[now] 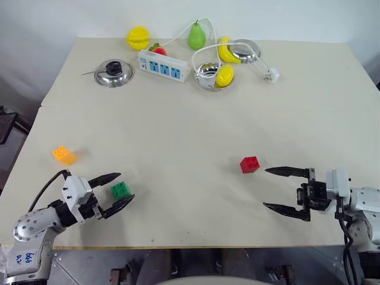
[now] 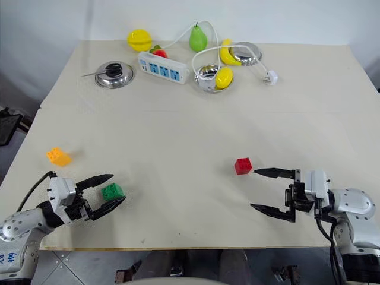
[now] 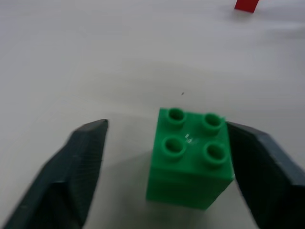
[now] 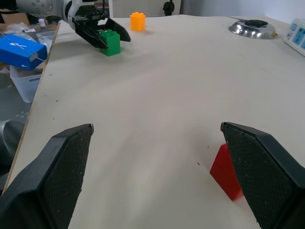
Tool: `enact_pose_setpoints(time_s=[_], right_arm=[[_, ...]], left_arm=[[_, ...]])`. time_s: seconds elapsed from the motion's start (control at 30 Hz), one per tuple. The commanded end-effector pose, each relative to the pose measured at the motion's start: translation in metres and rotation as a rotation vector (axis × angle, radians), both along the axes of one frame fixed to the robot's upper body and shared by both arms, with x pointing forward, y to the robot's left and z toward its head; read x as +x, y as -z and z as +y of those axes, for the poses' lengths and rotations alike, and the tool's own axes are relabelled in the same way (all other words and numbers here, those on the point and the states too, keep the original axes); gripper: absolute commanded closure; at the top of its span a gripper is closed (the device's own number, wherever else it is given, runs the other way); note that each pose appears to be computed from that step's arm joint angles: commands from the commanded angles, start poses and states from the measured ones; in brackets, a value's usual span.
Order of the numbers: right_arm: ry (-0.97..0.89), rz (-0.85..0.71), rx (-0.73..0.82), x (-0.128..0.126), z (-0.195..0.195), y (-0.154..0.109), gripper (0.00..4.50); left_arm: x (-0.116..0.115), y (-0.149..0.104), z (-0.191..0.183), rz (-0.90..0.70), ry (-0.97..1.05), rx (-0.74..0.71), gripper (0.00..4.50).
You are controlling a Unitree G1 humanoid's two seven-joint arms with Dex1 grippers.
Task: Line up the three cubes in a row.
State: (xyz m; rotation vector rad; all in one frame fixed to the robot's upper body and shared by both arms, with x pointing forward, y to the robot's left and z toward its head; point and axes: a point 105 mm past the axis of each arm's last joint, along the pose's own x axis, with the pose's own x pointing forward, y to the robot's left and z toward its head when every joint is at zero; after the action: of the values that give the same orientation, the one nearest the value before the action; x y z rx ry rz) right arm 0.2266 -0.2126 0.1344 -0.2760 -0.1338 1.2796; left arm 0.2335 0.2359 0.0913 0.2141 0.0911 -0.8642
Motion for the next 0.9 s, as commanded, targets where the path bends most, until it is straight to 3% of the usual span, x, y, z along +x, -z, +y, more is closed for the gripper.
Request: enact_pose_setpoints(time_s=[0.03,0.17,0.3,0.4,0.5,0.67,0.9], right_arm=[[0.023,-0.055,-0.011,-0.005,-0.007,-0.012,0.00],[0.072,-0.050,-0.029,-0.011,-0.016,-0.011,0.00],[0.166,-0.051,-0.039,-0.016,-0.033,-0.012,0.00],[0.224,-0.045,-0.043,-0.021,-0.041,-0.010,0.00],[0.292,-0.051,-0.039,-0.026,-0.048,-0.010,0.00],[0.355,-0.075,-0.010,-0.032,-0.044,-0.015,0.00],[0.461,-0.090,0.028,-0.040,-0.049,-0.017,0.00]], left_arm=[[-0.001,-0.002,0.002,0.011,0.040,0.029,1.89],[0.002,-0.021,-0.009,-0.001,0.159,0.041,3.00],[0.028,-0.070,-0.053,-0.063,0.381,-0.016,2.99],[0.050,-0.086,-0.095,-0.072,0.544,-0.005,2.99],[0.080,-0.081,-0.150,-0.039,0.653,0.016,2.99],[0.099,-0.049,-0.203,0.035,0.704,0.136,2.99],[0.101,-0.035,-0.219,0.056,0.700,0.159,2.99]])
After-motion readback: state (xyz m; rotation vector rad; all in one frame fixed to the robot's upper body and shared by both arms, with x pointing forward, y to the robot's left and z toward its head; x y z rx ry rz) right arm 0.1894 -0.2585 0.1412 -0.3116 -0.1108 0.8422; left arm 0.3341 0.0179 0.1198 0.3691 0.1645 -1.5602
